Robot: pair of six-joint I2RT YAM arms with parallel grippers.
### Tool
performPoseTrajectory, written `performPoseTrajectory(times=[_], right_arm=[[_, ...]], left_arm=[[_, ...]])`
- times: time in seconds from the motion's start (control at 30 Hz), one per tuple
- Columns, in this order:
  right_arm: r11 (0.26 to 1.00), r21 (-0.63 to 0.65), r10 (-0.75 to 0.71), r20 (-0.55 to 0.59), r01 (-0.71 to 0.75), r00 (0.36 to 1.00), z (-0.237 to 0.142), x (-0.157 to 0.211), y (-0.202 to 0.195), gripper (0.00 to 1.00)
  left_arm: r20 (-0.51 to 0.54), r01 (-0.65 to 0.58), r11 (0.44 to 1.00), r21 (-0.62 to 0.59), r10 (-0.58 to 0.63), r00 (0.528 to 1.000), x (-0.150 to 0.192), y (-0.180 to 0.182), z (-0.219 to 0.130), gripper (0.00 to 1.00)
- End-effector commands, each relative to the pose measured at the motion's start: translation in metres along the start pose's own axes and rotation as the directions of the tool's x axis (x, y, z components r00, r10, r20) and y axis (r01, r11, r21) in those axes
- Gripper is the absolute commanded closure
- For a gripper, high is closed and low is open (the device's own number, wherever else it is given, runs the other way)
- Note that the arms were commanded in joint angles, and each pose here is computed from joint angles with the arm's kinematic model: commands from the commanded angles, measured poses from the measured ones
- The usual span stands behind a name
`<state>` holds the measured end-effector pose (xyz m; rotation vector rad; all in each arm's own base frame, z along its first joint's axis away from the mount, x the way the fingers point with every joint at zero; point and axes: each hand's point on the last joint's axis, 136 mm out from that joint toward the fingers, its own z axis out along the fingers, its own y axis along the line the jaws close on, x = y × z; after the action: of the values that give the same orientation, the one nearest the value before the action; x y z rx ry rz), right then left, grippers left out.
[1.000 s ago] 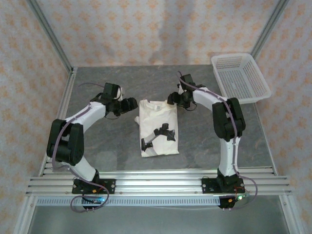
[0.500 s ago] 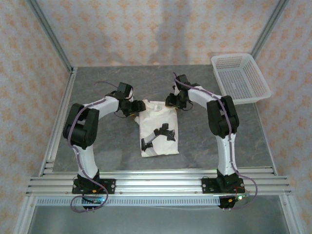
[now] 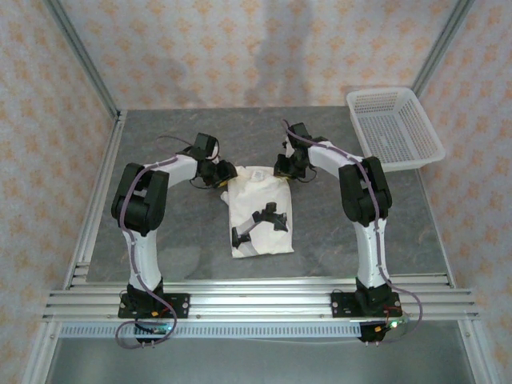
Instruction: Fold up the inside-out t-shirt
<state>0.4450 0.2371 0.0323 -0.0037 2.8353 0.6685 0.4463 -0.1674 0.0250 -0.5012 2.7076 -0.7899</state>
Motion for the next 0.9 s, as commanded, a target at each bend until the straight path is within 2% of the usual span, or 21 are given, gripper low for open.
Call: performPoseTrajectory(times=[0.0, 0.13, 0.23, 0.27, 0.3, 0.33, 0.4, 0.47, 0.6, 0.77, 0.87], right_arm=[[1.000, -0.006, -0.008, -0.025, 0.007, 1.000, -0.001, 0.004, 0.005, 0.82], [1.000, -0.010, -0.003, -0.026, 0.002, 1.000, -0.001, 0.004, 0.004, 0.84], [1.000, -0.004, 0.002, -0.020, -0.003, 1.000, -0.004, 0.002, 0.003, 0.87], [1.000, -0.001, 0.005, -0.016, -0.005, 1.000, -0.006, 0.002, 0.002, 0.87], [1.000, 0.003, 0.009, -0.006, -0.009, 1.000, -0.009, 0.000, 0.002, 0.86], [1.000, 0.011, 0.009, 0.009, -0.010, 1.000, -0.014, -0.002, 0.001, 0.80], [0.999, 0.046, 0.014, 0.058, -0.017, 0.998, -0.025, -0.006, -0.005, 0.57], [0.997, 0.076, 0.025, 0.110, -0.033, 0.994, -0.036, -0.009, -0.013, 0.48], [0.990, 0.112, 0.062, 0.174, -0.082, 0.983, -0.046, -0.009, -0.033, 0.41], [0.987, 0.122, 0.085, 0.151, -0.104, 0.985, -0.036, 0.000, -0.043, 0.41], [0.991, 0.087, 0.093, 0.126, -0.105, 0.988, -0.026, 0.003, -0.039, 0.41]], left_arm=[[0.021, -0.026, 0.989, 0.143, 0.024, 1.000, -0.008, -0.030, 0.028, 0.68], [0.019, -0.027, 0.985, 0.168, 0.024, 1.000, -0.008, -0.037, 0.032, 0.82], [0.029, -0.033, 0.982, 0.186, 0.028, 0.999, -0.010, -0.042, 0.028, 0.98], [0.034, -0.037, 0.981, 0.192, 0.031, 0.999, -0.011, -0.044, 0.025, 1.00], [0.042, -0.045, 0.979, 0.200, 0.037, 0.998, -0.012, -0.047, 0.021, 1.00], [0.050, -0.049, 0.978, 0.203, 0.040, 0.998, -0.012, -0.049, 0.017, 1.00], [0.061, -0.056, 0.978, 0.199, 0.045, 0.997, -0.013, -0.051, 0.011, 1.00], [0.058, -0.060, 0.981, 0.184, 0.050, 0.997, -0.011, -0.050, 0.008, 1.00], [0.060, -0.064, 0.984, 0.169, 0.055, 0.997, -0.009, -0.046, 0.005, 1.00], [0.066, -0.066, 0.985, 0.162, 0.056, 0.996, -0.008, -0.046, 0.001, 1.00], [0.069, -0.067, 0.984, 0.163, 0.056, 0.996, -0.009, -0.047, 0.000, 1.00]])
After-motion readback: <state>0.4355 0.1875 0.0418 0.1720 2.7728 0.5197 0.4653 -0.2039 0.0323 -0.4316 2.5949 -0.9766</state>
